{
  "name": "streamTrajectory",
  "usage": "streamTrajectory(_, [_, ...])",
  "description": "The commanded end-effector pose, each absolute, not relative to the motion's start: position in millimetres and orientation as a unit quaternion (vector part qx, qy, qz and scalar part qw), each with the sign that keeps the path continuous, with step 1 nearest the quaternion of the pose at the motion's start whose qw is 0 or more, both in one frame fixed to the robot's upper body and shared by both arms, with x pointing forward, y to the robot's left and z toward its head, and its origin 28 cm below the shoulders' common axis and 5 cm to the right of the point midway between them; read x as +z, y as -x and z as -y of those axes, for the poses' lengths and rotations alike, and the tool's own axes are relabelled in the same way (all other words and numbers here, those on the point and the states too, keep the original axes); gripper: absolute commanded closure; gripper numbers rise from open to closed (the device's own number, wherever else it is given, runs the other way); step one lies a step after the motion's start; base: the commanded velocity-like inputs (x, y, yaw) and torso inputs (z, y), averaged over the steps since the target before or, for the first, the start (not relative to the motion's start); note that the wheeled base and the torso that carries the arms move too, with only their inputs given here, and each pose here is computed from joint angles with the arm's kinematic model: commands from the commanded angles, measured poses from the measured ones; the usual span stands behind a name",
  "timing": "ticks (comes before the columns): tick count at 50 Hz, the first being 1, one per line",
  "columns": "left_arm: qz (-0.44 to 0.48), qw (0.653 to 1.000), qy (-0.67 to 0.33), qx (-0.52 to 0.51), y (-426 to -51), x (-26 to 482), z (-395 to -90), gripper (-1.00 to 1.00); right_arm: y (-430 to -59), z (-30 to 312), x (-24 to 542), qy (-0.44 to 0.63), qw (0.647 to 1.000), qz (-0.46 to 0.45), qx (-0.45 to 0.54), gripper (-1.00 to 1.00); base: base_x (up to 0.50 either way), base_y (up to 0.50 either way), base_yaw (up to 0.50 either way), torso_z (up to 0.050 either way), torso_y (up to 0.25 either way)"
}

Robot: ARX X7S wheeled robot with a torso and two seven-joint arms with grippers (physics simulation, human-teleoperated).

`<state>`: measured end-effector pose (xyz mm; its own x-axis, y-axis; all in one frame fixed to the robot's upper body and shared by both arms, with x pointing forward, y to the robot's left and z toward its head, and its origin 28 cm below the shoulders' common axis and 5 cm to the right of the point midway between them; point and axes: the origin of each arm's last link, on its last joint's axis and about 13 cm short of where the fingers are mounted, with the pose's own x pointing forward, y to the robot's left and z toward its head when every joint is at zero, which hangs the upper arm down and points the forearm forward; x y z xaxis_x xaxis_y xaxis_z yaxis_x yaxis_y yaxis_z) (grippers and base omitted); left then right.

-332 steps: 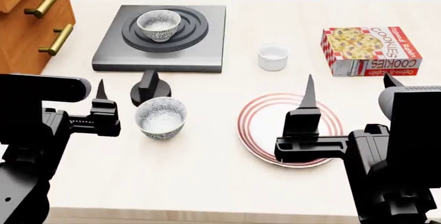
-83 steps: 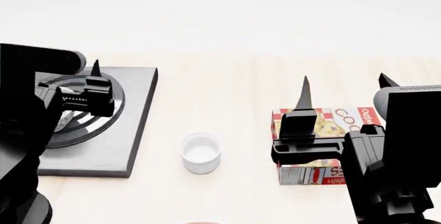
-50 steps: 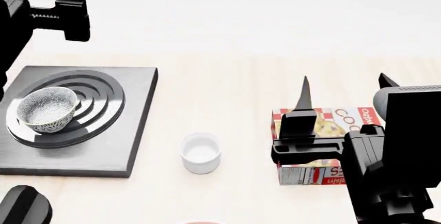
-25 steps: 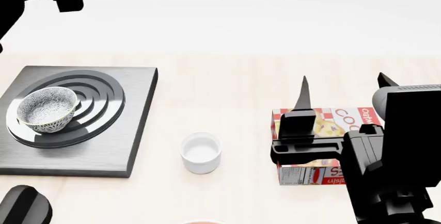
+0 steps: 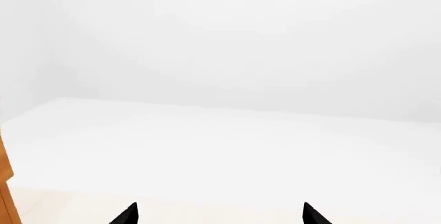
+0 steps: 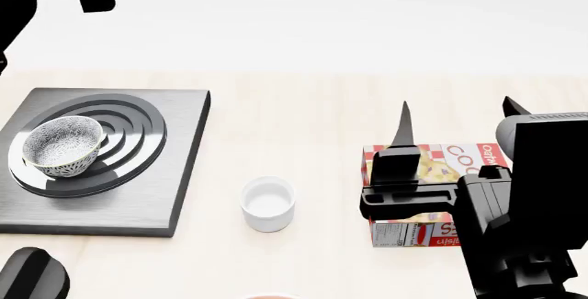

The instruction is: Pick the akita bowl on the stove and place it on the plate.

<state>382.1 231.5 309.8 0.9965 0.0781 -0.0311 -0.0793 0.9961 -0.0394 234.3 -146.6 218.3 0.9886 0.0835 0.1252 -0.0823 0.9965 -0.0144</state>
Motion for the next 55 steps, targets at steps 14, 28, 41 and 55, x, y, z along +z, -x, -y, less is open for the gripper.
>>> streamTrajectory(14, [0.001, 1.0, -0.011, 0.016, -382, 303, -231, -1.0, -235, 147, 218, 0.004, 0.997, 0.063, 0.042, -1.0, 0.0, 0.0, 0.0, 0.005, -0.083])
streamTrajectory(28, [-0.002, 1.0, -0.009, 0.024, -383, 299, -233, -1.0, -234, 146, 218, 0.004, 0.997, 0.063, 0.042, -1.0, 0.0, 0.0, 0.0, 0.004, -0.119])
streamTrajectory(41, [-0.006, 1.0, -0.013, 0.025, -382, 294, -234, -1.0, -234, 146, 218, 0.004, 0.997, 0.062, 0.043, -1.0, 0.0, 0.0, 0.0, 0.0, -0.088])
streamTrajectory(55, [-0.013, 0.999, -0.025, 0.03, -384, 293, -234, -1.0, -235, 147, 217, 0.004, 0.997, 0.061, 0.043, -1.0, 0.0, 0.0, 0.0, 0.0, -0.088])
